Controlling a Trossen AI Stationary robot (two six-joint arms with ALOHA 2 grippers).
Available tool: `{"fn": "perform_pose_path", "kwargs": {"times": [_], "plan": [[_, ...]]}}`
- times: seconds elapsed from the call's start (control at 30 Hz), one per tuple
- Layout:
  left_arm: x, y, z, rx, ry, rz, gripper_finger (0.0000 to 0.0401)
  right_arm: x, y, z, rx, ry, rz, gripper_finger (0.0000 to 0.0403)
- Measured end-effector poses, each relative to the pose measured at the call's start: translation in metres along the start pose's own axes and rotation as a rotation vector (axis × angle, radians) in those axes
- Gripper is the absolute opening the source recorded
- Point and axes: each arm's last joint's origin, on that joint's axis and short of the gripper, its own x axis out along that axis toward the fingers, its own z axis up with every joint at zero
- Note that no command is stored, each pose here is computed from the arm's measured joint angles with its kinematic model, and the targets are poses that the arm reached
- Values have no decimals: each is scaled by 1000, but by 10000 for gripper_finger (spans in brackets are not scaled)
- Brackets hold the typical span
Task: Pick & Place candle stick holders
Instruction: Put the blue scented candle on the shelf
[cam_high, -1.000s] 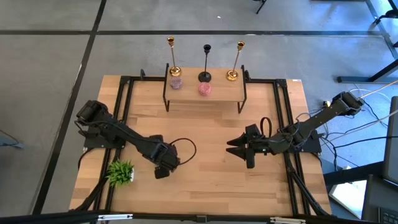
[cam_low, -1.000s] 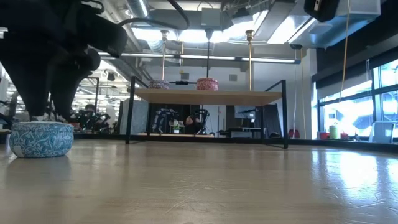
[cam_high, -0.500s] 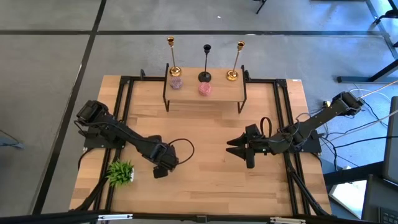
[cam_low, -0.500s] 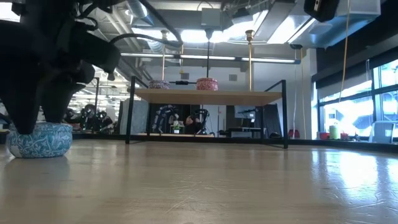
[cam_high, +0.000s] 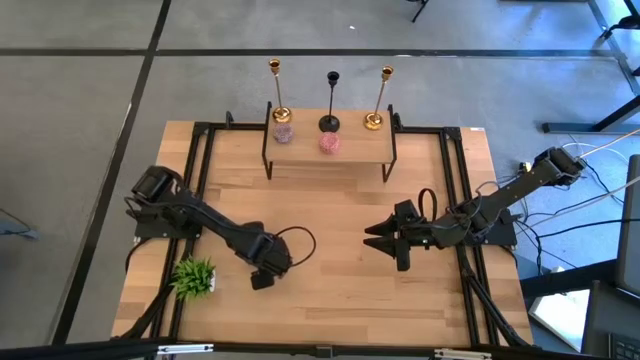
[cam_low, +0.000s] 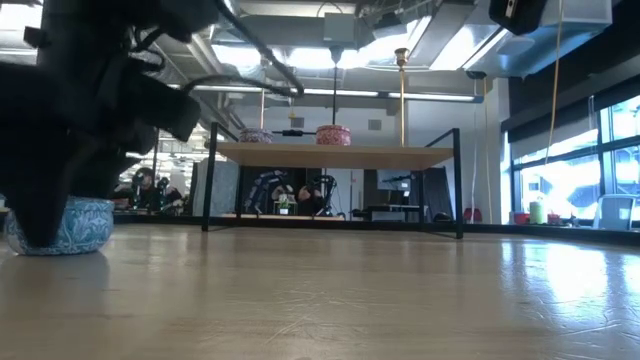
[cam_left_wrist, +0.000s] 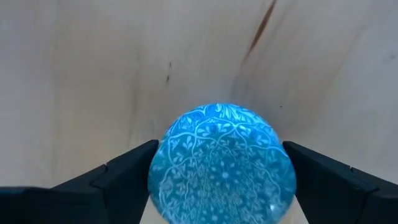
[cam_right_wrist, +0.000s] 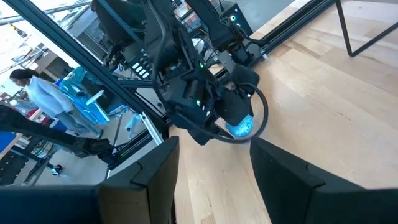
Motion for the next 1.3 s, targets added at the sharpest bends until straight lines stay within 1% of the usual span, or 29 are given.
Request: {"fn": "perform_pose_path", "kwargs": {"times": [0.1, 0.2, 0.4, 0.47, 0.57, 0.7, 0.83, 0.97, 1.07, 1.2, 1.3], "plan": [[7, -2, 1, 11, 25, -5, 334, 0, 0, 0, 8, 1, 0, 201], [9, -3, 2, 29, 34, -24, 334, 0, 0, 0, 8, 3, 2, 201], [9, -4, 3, 30, 32, -32, 332, 0, 0, 0, 12, 6, 6, 201], [9, -4, 2, 25, 35, -37, 322, 0, 0, 0, 12, 7, 6, 201], [9, -4, 2, 21, 44, -41, 295, 0, 0, 0, 12, 7, 6, 201], [6, -7, 4, 22, 52, -52, 293, 0, 0, 0, 14, 11, 9, 201], [-2, -12, 10, 37, 26, -76, 293, 0, 0, -1, 41, 13, 10, 201], [-16, -15, 17, 41, -11, -48, 293, 0, -1, -1, 113, 23, 2, 202], [-33, -16, 24, 57, -49, -1, 293, 2, -5, -1, 210, 54, -16, 202], [-67, -15, 40, 71, -151, 88, 293, 4, -14, -1, 365, 105, -66, 202], [-97, -14, 55, 72, -253, 100, 293, 6, -18, -1, 423, 128, -89, 202]]}}
